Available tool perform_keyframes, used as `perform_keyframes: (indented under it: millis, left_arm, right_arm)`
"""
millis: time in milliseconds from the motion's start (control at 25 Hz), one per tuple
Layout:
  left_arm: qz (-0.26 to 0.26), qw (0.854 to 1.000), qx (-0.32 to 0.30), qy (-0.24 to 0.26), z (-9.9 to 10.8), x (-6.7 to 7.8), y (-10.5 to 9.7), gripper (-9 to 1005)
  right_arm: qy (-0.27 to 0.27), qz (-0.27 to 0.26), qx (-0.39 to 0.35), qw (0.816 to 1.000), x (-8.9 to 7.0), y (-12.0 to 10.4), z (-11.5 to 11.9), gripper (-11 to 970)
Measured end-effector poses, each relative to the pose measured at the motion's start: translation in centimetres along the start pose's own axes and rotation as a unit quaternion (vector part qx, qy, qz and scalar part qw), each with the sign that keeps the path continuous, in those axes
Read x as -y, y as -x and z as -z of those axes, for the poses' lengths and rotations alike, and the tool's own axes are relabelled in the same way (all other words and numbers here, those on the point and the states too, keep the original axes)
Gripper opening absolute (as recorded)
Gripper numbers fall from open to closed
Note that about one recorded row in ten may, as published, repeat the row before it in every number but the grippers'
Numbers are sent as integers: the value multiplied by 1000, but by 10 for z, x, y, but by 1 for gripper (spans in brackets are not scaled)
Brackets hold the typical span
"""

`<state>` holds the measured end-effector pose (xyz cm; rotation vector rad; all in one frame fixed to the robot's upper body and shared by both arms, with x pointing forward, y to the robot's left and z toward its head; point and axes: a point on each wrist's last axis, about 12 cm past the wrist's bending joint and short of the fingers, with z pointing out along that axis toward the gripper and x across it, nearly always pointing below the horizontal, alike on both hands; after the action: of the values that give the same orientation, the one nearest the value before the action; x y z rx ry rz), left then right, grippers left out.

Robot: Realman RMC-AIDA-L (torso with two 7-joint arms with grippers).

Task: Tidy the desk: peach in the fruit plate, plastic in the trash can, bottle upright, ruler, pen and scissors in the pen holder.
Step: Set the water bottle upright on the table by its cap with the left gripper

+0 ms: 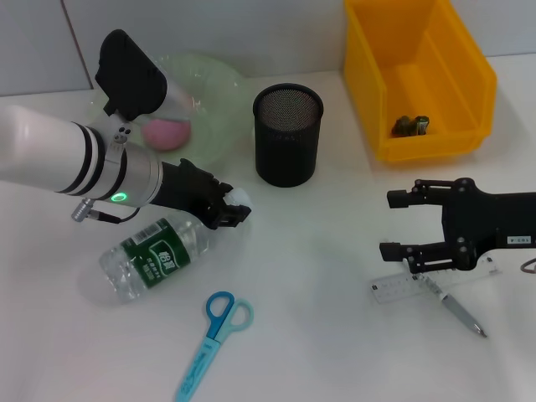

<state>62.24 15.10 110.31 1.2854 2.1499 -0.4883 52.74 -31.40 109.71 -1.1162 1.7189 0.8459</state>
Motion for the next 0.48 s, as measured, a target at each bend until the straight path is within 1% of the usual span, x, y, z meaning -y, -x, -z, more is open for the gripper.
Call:
perform_keyframes:
  millis: [200,480]
  left_arm:
    - [0,1000,13,-3,4,1,2,434]
    - [-1,1000,31,-5,18,3,3,434]
  right_arm:
    - [2,1,-4,1000,-1,2,-1,815]
    - [1,1,-5,1000,-1,3,-2,815]
